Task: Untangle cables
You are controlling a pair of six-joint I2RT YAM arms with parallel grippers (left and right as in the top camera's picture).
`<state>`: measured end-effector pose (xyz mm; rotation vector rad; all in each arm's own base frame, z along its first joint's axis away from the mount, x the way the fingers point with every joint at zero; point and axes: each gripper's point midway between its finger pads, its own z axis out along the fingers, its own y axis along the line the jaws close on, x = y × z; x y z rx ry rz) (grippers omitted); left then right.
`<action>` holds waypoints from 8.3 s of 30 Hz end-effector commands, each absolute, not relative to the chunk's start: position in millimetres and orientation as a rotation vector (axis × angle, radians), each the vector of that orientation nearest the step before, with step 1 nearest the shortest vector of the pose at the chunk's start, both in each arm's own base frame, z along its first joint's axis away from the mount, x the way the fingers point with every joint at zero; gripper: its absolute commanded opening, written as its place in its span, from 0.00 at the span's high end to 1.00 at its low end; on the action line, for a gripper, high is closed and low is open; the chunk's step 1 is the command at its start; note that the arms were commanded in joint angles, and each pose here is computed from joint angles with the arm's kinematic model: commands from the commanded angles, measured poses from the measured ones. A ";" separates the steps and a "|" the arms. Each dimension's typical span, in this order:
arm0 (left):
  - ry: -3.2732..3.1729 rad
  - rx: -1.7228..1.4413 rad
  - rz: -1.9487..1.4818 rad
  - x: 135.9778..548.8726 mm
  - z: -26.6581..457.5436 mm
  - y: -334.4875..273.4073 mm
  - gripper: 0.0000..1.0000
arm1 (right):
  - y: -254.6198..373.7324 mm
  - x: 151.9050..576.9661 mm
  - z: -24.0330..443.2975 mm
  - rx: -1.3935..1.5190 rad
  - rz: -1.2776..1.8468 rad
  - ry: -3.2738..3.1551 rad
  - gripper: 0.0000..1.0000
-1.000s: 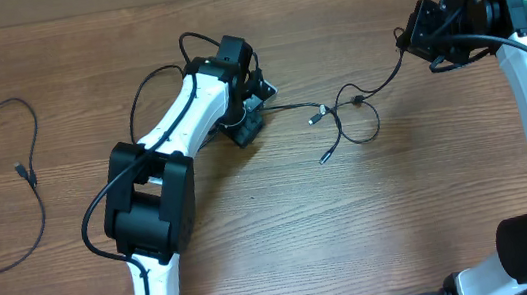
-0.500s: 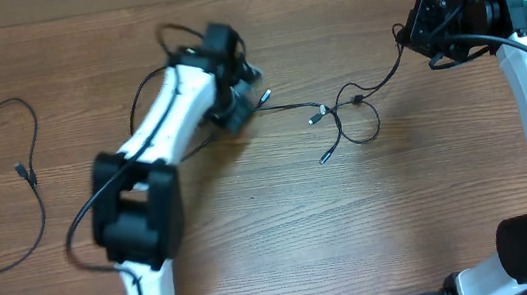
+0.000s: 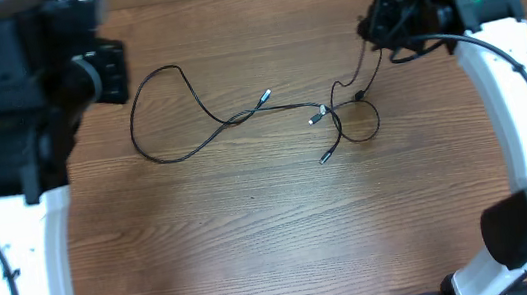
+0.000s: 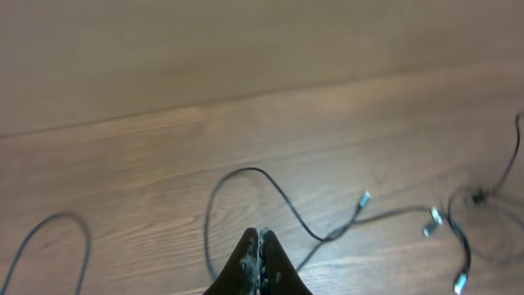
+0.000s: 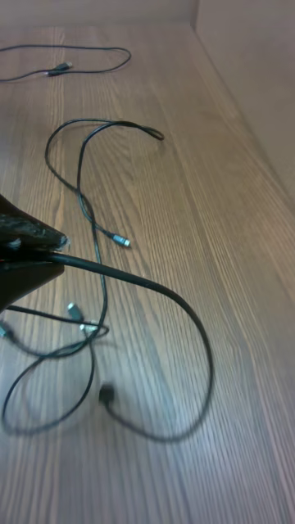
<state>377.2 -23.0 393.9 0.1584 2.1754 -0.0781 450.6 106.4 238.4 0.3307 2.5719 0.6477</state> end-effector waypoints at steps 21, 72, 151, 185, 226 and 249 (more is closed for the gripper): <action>2.541 0.472 -0.473 378.2 288.3 -128.9 0.71 | 87.4 462.6 145.7 0.563 0.457 2.767 0.11; 2.807 0.485 0.119 469.8 158.9 -117.7 0.96 | 62.0 439.0 140.1 0.494 0.488 2.876 0.14; 2.386 -0.642 -0.082 478.4 307.9 1.5 0.00 | 91.2 432.1 141.2 0.336 0.797 2.880 0.10; 2.728 0.525 -0.285 405.3 41.8 -326.8 0.21 | -60.5 419.2 130.8 0.838 0.614 2.808 0.10; 2.833 0.341 -0.024 412.9 122.8 -241.6 0.96 | -56.8 407.4 129.3 0.823 0.621 2.861 0.11; 2.284 -0.657 0.153 430.6 334.9 124.3 0.96 | -56.5 406.8 129.3 0.820 0.622 2.863 0.11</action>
